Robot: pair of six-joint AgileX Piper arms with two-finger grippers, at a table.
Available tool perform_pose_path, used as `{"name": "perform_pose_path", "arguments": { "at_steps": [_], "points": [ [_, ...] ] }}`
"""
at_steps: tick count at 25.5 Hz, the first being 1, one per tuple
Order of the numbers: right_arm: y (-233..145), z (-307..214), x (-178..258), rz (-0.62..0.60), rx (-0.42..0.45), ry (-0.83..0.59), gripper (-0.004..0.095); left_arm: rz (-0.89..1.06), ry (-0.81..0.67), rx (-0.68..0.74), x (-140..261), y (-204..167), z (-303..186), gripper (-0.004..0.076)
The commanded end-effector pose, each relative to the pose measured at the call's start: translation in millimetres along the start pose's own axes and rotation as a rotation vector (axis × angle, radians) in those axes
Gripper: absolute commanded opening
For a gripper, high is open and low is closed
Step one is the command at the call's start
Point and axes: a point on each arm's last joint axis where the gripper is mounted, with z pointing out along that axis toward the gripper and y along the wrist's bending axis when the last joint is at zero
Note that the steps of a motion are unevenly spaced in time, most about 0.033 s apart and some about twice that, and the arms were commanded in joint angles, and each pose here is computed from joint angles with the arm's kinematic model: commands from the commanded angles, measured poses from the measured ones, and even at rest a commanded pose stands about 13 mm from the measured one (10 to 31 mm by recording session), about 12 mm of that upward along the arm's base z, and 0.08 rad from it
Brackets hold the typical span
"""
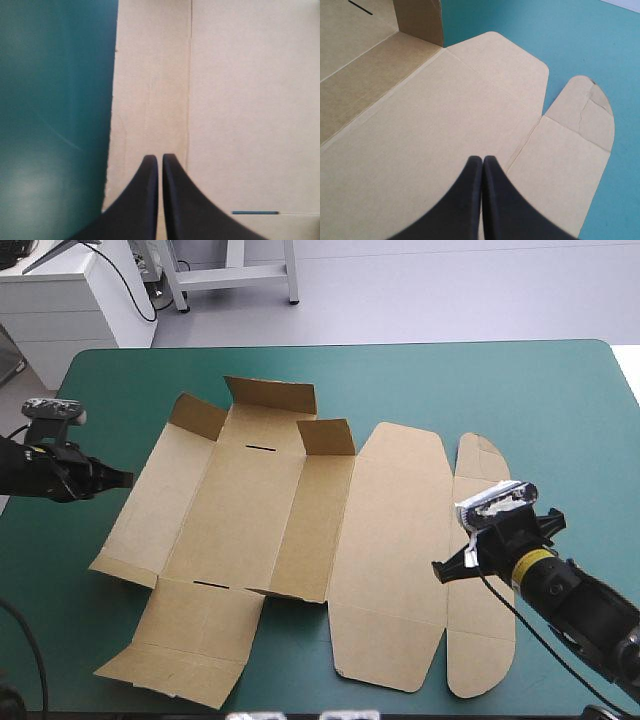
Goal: Fold the box
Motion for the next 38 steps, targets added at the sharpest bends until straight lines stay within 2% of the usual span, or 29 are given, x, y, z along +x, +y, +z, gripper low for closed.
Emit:
{"name": "perform_pose_path", "arguments": {
  "at_steps": [1,4,11,12,15,18,20,31,35,38],
  "points": [
    [-4,-17,-2,0.043,-0.015,-0.063,-0.0021,-0.158,-0.041,0.197,-12,32,-2,0.0018],
    [-7,-26,7,0.096,-0.006,-0.012,-0.0021,-0.257,-0.009,0.192,-15,69,17,0.0018],
    [-13,-33,18,0.073,0.047,0.08,-0.0021,-0.304,0.134,0.2,-6,99,65,0.0035],
    [-13,-33,18,0.073,0.046,0.078,-0.0021,-0.303,0.138,0.203,-7,98,66,0.0068],
    [-13,-33,18,0.073,0.047,0.079,-0.0021,-0.281,0.147,0.213,-10,91,70,0.0252],
    [-13,-33,18,0.073,0.047,0.079,-0.0021,-0.2,0.218,0.185,-12,78,80,0.0505],
    [-13,-33,18,0.073,0.047,0.079,-0.0021,-0.182,0.27,0.17,-9,73,87,0.054],
    [-13,-33,18,0.073,0.046,0.078,-0.0021,-0.137,0.435,0.229,4,34,127,0.0465],
    [-13,-33,18,0.073,0.046,0.078,-0.0021,-0.156,0.484,0.25,13,23,135,0.0398],
    [-13,-33,18,0.073,0.046,0.078,-0.0021,-0.17,0.494,0.256,15,21,137,0.0304]
  ]
}}
